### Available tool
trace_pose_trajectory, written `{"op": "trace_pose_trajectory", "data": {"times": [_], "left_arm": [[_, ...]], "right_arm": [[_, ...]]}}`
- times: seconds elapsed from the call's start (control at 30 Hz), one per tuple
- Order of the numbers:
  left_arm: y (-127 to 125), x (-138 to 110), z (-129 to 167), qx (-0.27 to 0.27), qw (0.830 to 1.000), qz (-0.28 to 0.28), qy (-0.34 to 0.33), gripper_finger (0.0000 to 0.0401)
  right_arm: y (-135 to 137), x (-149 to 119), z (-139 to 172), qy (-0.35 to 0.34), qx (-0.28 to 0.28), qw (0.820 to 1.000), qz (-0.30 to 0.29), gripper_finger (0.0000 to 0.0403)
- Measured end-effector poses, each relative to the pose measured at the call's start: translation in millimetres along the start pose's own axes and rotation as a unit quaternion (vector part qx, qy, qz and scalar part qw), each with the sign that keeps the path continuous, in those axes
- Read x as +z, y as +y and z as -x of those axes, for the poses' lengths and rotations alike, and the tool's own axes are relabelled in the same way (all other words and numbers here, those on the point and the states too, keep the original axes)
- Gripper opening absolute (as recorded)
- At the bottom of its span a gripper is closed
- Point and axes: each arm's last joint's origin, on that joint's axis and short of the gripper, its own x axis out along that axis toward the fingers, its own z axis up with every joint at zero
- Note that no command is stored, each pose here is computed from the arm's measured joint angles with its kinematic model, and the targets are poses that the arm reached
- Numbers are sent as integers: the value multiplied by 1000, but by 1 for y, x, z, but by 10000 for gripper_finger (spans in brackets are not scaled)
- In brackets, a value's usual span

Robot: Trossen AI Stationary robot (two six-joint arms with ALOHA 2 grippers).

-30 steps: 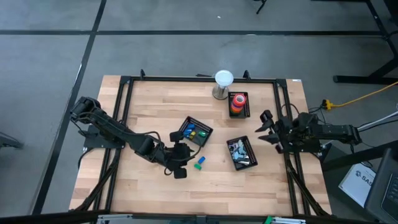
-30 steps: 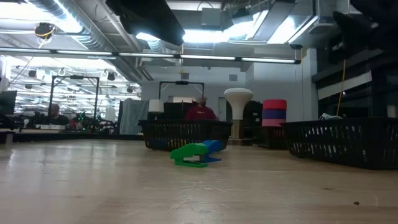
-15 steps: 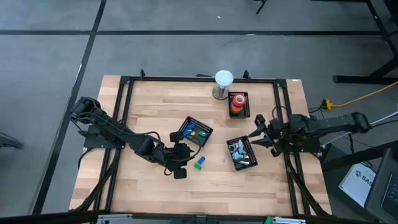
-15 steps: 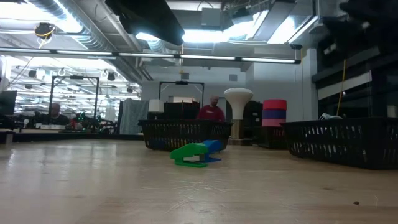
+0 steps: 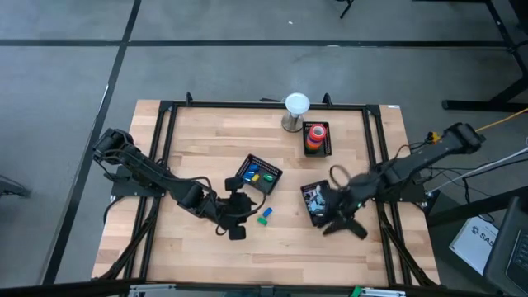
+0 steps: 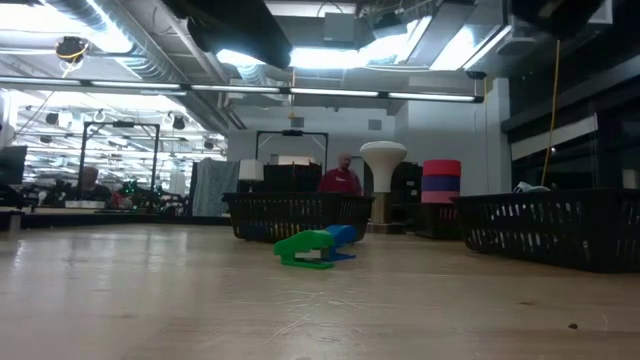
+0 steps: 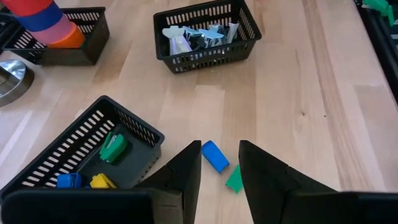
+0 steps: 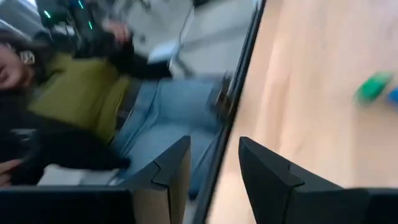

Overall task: Pick and place Stapler, Stapler remover, tape
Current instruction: Put the green stapler into the center black bin

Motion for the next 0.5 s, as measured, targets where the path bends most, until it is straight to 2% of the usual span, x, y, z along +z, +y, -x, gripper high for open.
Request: {"op": "trace_pose_trajectory", "data": {"times": [0.1, 0.27, 0.37, 0.5], "left_arm": [[0, 0, 0, 0, 1000, -4, 0, 104], [-1, -2, 1, -2, 1000, -10, 5, 104], [-1, -3, 1, -6, 1000, -12, 12, 104], [-1, -4, 1, -5, 1000, -15, 16, 104]], "right_arm": [[14, 3, -25, 72, 0, 996, -53, 140], [29, -5, -62, 180, 32, 979, -94, 140], [33, -18, -81, 234, 30, 959, -154, 140], [37, -42, -98, 300, 3, 923, -240, 140]]}}
